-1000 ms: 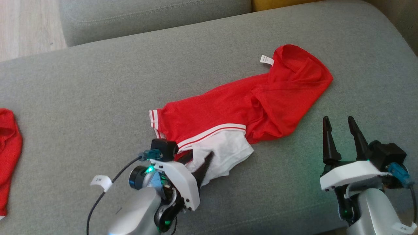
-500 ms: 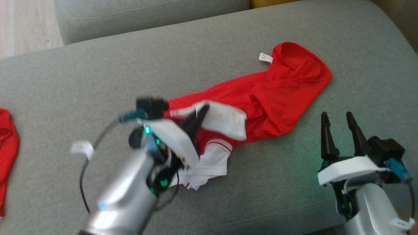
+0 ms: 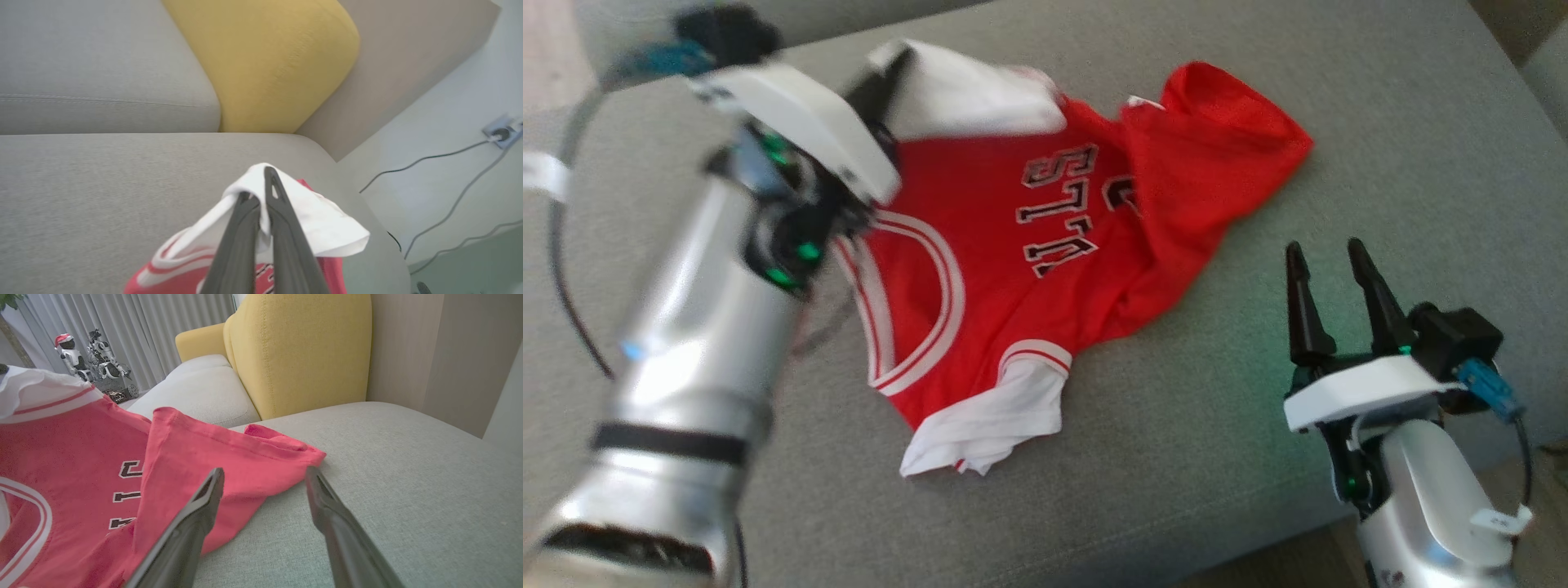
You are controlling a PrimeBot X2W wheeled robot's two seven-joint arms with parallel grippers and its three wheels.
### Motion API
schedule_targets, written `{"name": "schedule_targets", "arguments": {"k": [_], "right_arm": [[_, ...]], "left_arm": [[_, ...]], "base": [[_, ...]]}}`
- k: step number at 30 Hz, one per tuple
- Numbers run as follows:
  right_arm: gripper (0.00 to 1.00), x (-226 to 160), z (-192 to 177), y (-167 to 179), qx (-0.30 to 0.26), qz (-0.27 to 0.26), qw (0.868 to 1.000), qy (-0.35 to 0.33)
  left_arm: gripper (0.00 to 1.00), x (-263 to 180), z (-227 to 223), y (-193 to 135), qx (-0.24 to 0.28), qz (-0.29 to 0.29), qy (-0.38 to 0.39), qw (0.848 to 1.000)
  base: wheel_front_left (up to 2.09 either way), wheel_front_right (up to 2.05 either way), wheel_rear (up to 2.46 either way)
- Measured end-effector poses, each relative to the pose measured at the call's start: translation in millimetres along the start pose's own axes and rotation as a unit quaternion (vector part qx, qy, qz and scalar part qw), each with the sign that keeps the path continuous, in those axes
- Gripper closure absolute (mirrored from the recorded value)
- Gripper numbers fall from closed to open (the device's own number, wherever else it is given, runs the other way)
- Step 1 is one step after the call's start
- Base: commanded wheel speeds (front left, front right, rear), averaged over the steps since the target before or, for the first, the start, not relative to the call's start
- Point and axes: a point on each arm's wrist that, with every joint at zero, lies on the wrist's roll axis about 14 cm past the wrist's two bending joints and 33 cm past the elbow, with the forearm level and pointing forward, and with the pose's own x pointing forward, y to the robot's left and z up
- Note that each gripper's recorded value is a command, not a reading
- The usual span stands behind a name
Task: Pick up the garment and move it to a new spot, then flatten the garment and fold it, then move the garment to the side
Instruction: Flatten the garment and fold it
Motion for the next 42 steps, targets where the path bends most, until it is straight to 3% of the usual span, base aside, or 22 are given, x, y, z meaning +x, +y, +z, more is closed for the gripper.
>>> {"name": "schedule_targets", "arguments": {"k": [10,11,12,13,19,31,42], "right_arm": [[0.0,4,-8,-8,-0.001,-0.01,1.0,0.012],[0.0,5,-8,-8,-0.003,-0.01,1.0,0.012],[0.0,6,-9,-8,-0.004,-0.01,1.0,0.013],[0.0,8,-9,-9,-0.005,-0.009,1.0,0.014],[0.0,14,-10,-8,-0.005,-0.008,1.0,0.016],[0.0,28,-4,4,-0.006,0.006,1.0,0.001],[0.0,19,0,29,-0.006,0.038,0.999,-0.01]], "left_arm": [[1.0,31,-9,69,-0.027,0.104,0.043,0.993],[0.78,33,-12,75,-0.031,0.115,0.045,0.992],[0.1,34,-14,82,-0.032,0.129,0.045,0.99],[0.0,35,-14,89,-0.033,0.142,0.042,0.988],[0.0,37,12,114,-0.016,0.188,-0.024,0.982],[0.0,6,60,99,0.025,0.134,-0.138,0.981],[0.0,-98,-27,111,0.029,0.161,-0.11,0.98]], "base": [[0.0,0.0,0.0],[0.0,0.0,0.0],[0.0,0.0,0.0],[0.0,0.0,0.0],[0.0,0.0,0.0],[0.0,0.0,0.0],[0.0,0.0,0.0]]}}
